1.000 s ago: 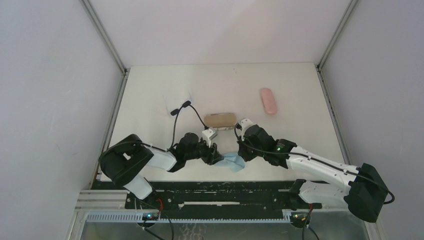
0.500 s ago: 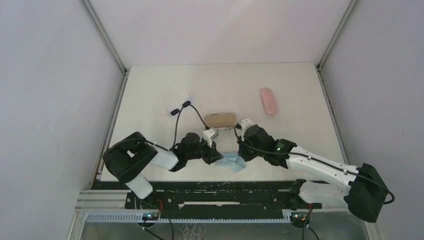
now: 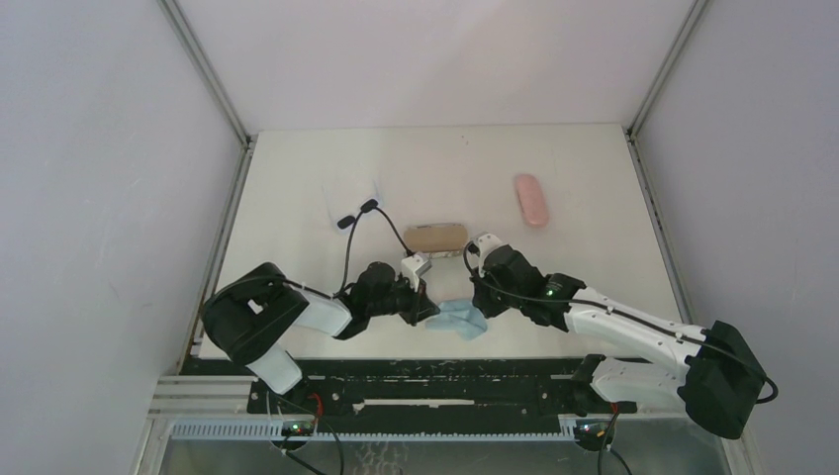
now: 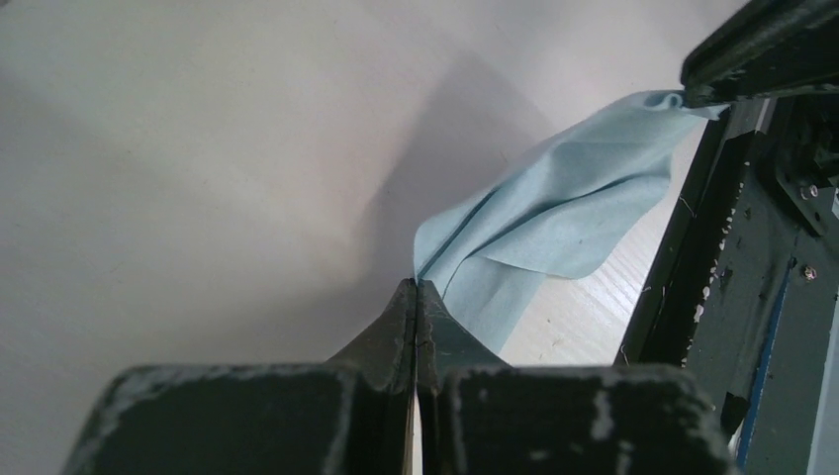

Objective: Organize the sunglasses
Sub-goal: Fold the glasses cleaning cloth at the center of the board.

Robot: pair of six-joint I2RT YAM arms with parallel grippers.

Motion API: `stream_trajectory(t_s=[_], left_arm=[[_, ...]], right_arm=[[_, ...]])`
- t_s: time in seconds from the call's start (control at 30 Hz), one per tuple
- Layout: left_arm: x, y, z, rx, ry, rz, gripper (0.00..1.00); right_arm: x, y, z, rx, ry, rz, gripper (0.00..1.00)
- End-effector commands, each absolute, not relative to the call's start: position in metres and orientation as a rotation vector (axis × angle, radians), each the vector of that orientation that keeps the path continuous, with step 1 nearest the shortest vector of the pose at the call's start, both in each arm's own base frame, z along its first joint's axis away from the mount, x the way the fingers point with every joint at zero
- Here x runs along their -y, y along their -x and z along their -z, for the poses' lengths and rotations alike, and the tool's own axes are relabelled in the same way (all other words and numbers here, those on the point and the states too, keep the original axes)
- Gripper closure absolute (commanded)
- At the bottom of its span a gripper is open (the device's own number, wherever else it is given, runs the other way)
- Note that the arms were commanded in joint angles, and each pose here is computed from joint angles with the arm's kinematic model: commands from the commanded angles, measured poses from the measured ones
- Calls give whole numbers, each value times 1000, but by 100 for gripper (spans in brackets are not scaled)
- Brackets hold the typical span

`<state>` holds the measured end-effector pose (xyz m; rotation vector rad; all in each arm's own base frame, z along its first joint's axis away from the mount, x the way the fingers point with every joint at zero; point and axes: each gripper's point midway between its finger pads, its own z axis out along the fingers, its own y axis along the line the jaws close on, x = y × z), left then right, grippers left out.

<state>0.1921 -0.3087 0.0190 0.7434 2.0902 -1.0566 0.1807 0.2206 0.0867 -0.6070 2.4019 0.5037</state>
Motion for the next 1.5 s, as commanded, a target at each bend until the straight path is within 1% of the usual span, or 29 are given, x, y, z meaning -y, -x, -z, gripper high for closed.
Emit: stream_trajectory(t_s=[0.0,0.27,0.5,0.87,0.93,1.0,1.13,1.33,1.47], left_arm=[[324,-205,-53,-2006,-737,1083,100],[321,-211,-62,-2025,-749,1030,100],[319,-217,-52,-2107,-784,947,100],[323,-222,-49,-2136,-805,928,100],[325,-223,-48,-2143,-806,929,100],[326,-224,-47,-2146,-811,927,100],[326,-225,-47,-2147,-816,925,100],[326,-224,-45,-2153,-821,920,100],[323,-225,-42,-2157,-818,899,100]], right_arm=[[-218,-194,-85,-2384,579,-482,100],[-216,-212,-75,-2405,517,-496,100],[-215,-227,-61,-2435,501,-530,100],[-204,-253,-47,-2454,418,-567,100],[-204,-256,-46,-2454,416,-582,95],[-203,-257,-46,-2454,413,-584,86],[-201,-259,-45,-2450,413,-587,74],[-203,-261,-44,-2448,422,-614,65],[-196,-264,-38,-2464,404,-563,60]])
